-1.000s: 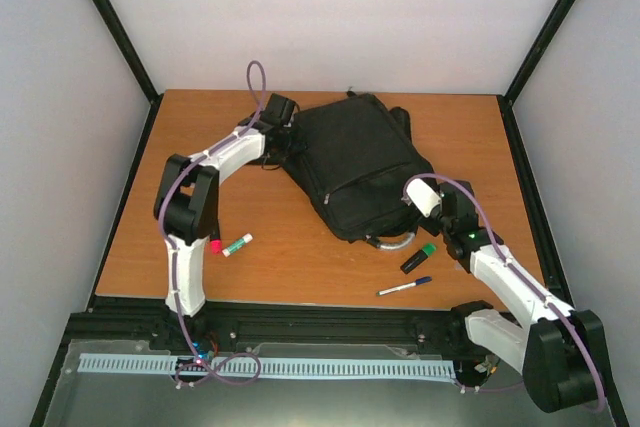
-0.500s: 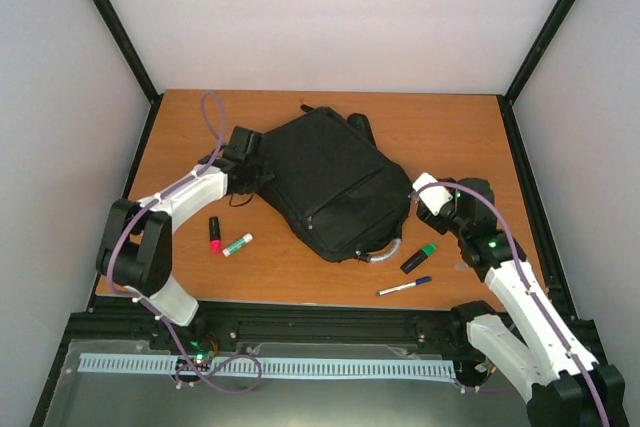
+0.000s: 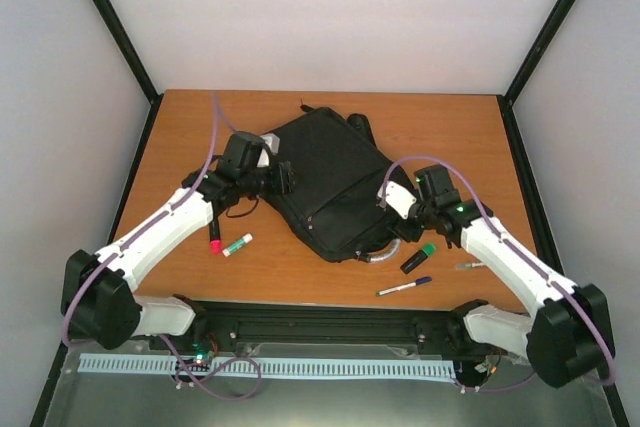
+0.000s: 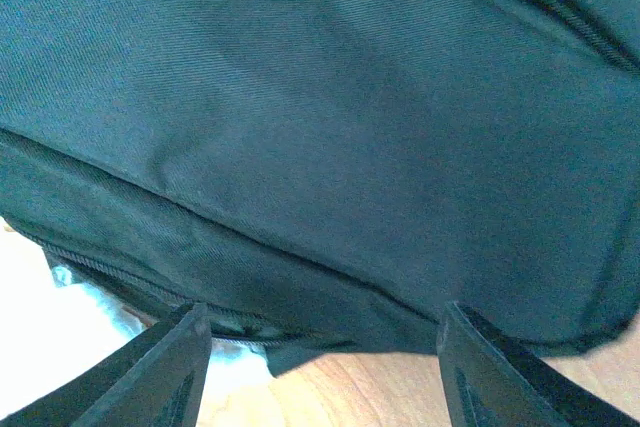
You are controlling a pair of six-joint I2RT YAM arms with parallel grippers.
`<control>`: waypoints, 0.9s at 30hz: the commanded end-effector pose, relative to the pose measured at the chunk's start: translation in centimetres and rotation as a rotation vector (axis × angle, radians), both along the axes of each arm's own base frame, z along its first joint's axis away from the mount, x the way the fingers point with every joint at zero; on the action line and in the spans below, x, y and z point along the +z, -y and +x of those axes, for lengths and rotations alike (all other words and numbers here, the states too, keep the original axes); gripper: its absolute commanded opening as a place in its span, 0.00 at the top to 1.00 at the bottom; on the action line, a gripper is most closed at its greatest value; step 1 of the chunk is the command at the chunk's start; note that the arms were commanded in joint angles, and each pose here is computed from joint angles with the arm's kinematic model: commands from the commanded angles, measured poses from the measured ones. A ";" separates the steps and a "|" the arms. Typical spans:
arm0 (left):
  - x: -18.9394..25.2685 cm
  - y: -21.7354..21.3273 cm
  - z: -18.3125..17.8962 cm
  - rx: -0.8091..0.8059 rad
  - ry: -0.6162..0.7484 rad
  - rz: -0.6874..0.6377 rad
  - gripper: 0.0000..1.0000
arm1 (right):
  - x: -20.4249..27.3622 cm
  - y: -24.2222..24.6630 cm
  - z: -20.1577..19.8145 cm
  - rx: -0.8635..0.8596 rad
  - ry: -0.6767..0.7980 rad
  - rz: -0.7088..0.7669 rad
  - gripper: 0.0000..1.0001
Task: Pack the student bag
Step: Adjust the student bag at the center of the board.
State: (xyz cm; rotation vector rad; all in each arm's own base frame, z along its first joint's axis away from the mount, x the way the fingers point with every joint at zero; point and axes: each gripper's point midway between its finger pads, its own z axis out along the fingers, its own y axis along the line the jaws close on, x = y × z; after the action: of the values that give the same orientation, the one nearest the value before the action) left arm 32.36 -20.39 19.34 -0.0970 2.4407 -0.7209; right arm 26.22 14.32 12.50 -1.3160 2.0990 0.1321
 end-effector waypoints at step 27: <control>4.1 0.2 -4.5 -0.147 0.341 0.029 0.00 | 3.7 -1.7 5.2 -0.062 -0.115 0.098 0.35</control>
State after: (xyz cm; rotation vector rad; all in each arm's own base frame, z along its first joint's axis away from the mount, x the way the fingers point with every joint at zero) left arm 26.44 -22.08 22.65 0.2897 2.1698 -0.8246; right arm 37.10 16.02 15.09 -1.0814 2.2267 0.1865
